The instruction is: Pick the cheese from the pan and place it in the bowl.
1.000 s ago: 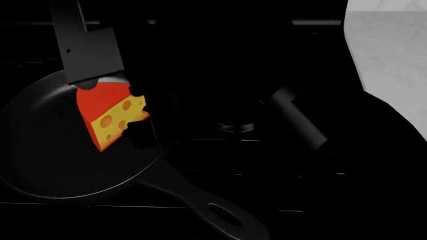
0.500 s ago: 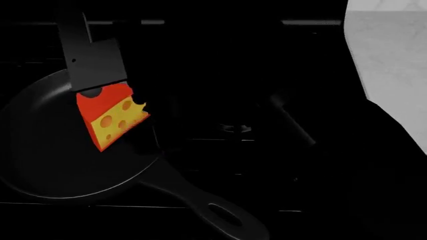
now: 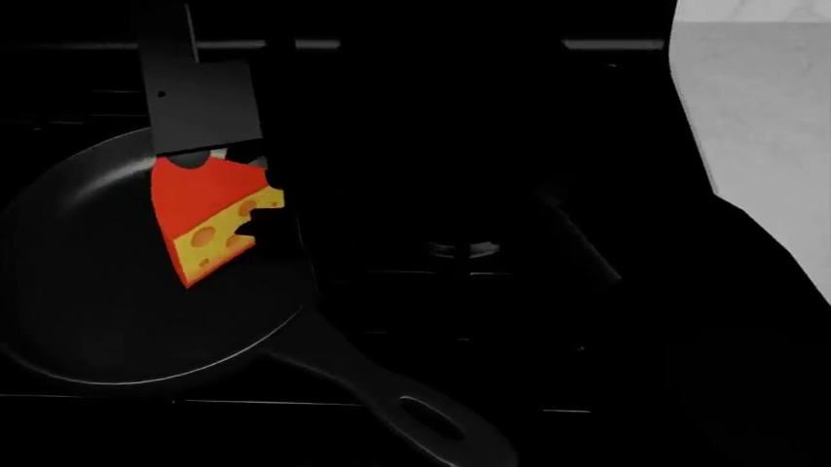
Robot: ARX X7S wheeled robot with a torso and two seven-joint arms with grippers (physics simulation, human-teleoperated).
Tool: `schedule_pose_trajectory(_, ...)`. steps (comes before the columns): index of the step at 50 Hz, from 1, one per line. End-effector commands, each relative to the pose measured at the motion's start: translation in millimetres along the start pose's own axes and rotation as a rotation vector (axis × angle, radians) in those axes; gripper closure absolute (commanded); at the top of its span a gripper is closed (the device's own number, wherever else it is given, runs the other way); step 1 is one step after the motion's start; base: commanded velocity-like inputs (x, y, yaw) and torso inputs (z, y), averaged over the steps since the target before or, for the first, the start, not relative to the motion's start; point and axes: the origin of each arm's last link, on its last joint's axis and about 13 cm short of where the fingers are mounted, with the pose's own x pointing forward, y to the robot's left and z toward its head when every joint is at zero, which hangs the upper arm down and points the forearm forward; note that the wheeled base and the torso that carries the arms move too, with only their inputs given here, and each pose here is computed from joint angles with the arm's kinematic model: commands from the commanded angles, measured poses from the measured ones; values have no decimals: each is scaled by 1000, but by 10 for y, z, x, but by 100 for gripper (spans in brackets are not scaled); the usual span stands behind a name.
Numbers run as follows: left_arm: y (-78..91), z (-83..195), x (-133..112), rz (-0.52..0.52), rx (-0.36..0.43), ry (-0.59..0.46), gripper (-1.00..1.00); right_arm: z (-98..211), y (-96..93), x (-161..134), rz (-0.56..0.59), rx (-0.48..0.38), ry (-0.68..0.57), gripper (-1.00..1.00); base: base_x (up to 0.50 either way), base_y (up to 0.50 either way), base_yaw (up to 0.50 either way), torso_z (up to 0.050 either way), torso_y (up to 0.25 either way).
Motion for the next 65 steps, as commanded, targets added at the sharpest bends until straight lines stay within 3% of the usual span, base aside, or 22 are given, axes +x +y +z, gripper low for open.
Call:
schedule_pose_trajectory(1, 12, -101, -24, 2, -23, 21, -100, 19, 55, 149, 65, -27, -7, 100, 0, 0, 0, 0, 0)
schedule_pose_trajectory(19, 12, -4, -191, -35, -34, -13, -100, 219, -147, -207, -78, -33, -10, 100, 0, 0, 0, 0, -1)
schedule_pose_trajectory(26, 44, 18, -287, -44, -40, -23, -100, 347, -77, -434, -129, -41, -9, 100, 0, 0, 0, 0, 0)
schedule_pose_trajectory(45, -26, -106, -340, -126, -43, 1, -100, 332, 296, -1081, -316, 68, 25, 100, 0, 0, 0, 0, 0)
schedule_pose_trajectory(65, -249, -245, -234, -231, -19, 28, -100, 127, 961, -1550, -464, 235, 117, 100, 3, 0, -3, -4, -2)
